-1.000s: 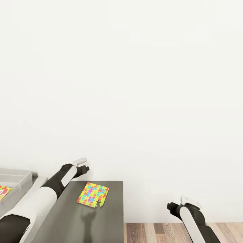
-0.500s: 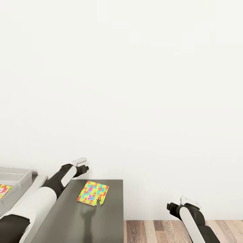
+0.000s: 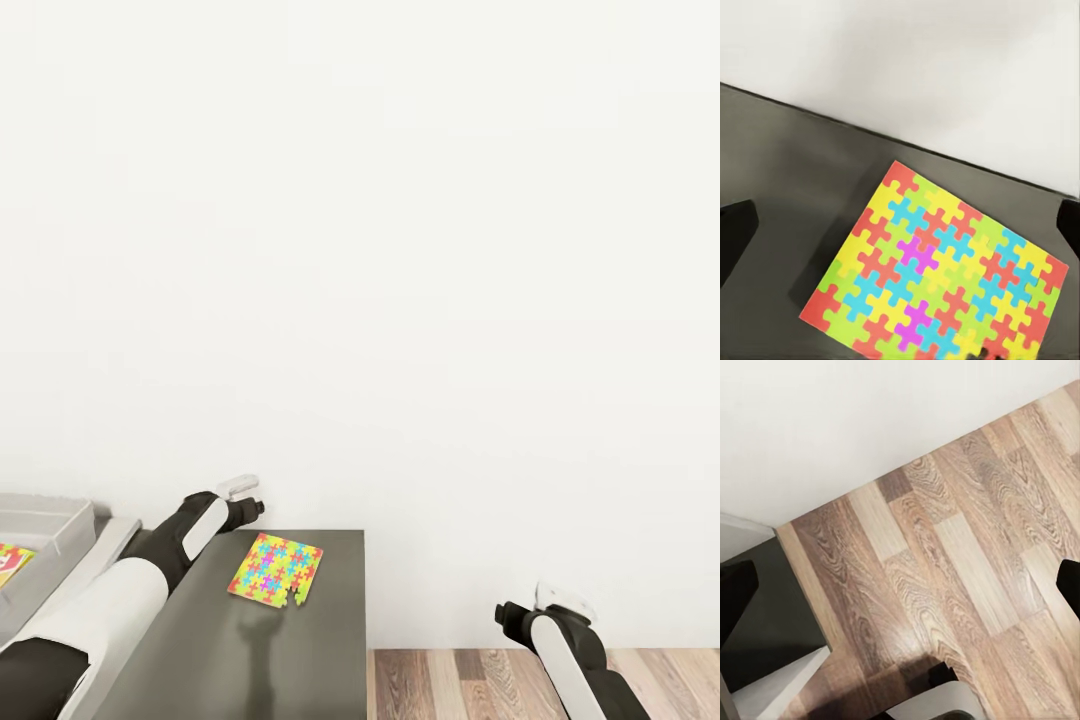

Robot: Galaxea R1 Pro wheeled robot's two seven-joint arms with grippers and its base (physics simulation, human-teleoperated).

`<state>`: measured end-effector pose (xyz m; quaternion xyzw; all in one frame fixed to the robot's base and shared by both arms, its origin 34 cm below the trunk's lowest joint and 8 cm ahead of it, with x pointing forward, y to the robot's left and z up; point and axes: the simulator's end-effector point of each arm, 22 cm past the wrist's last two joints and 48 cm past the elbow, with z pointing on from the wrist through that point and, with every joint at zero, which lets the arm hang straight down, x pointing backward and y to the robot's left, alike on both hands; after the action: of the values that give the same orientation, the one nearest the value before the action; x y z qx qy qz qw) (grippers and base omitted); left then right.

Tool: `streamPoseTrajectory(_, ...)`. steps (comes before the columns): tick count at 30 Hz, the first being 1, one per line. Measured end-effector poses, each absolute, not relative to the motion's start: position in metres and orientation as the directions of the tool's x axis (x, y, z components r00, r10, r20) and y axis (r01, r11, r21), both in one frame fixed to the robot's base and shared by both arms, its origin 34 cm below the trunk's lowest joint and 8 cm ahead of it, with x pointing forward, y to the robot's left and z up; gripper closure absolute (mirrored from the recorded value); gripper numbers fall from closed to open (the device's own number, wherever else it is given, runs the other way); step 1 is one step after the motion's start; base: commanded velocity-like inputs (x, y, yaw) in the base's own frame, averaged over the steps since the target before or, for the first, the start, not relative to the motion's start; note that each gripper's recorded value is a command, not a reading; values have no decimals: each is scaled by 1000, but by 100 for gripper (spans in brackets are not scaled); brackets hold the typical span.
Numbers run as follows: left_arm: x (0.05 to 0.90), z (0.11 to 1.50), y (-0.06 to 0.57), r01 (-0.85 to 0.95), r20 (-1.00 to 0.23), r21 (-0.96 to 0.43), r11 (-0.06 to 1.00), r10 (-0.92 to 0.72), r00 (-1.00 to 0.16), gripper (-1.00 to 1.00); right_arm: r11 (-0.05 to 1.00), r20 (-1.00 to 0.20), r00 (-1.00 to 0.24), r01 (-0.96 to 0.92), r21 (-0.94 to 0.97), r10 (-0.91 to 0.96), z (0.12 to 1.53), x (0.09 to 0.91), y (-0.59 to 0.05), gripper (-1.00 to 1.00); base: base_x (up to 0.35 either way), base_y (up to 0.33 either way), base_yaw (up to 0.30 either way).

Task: Put all the toys in the child's room - the three board games (two on the bed and one on the table), the two jigsaw puzzles on the table, and the tennis ball on the table - inside the toy box on the table in the child's room.

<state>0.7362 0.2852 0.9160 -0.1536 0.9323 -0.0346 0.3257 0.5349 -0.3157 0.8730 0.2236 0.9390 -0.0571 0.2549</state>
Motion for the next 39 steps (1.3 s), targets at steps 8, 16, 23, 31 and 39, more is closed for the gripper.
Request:
streamPoseTrajectory(8, 732, 913, 282, -264, -578, -160, 951, -308, -756, -100, 894, -502, -771, 448, 9, 392, 873, 535, -314, -100, 0, 0, 0)
streamPoseTrajectory(16, 727, 910, 287, -275, -563, -135, 952, -302, -769, -100, 894, -502, -771, 448, 9, 392, 873, 535, -314, -100, -32, 0, 0)
streamPoseTrajectory(23, 726, 910, 286, -275, -562, -136, 952, -302, -770, -100, 894, -501, -771, 449, 10, 393, 873, 535, -314, -100, -36, 0, 0)
streamPoseTrajectory(31, 726, 910, 286, -275, -562, -135, 952, -302, -770, -100, 893, -500, -771, 450, 11, 394, 872, 534, -314, -100, -2, 0, 0)
streamPoseTrajectory(39, 726, 909, 286, -274, -561, -136, 952, -302, -771, -100, 893, -499, -771, 450, 11, 395, 872, 534, -314, -100, 0, 0, 0)
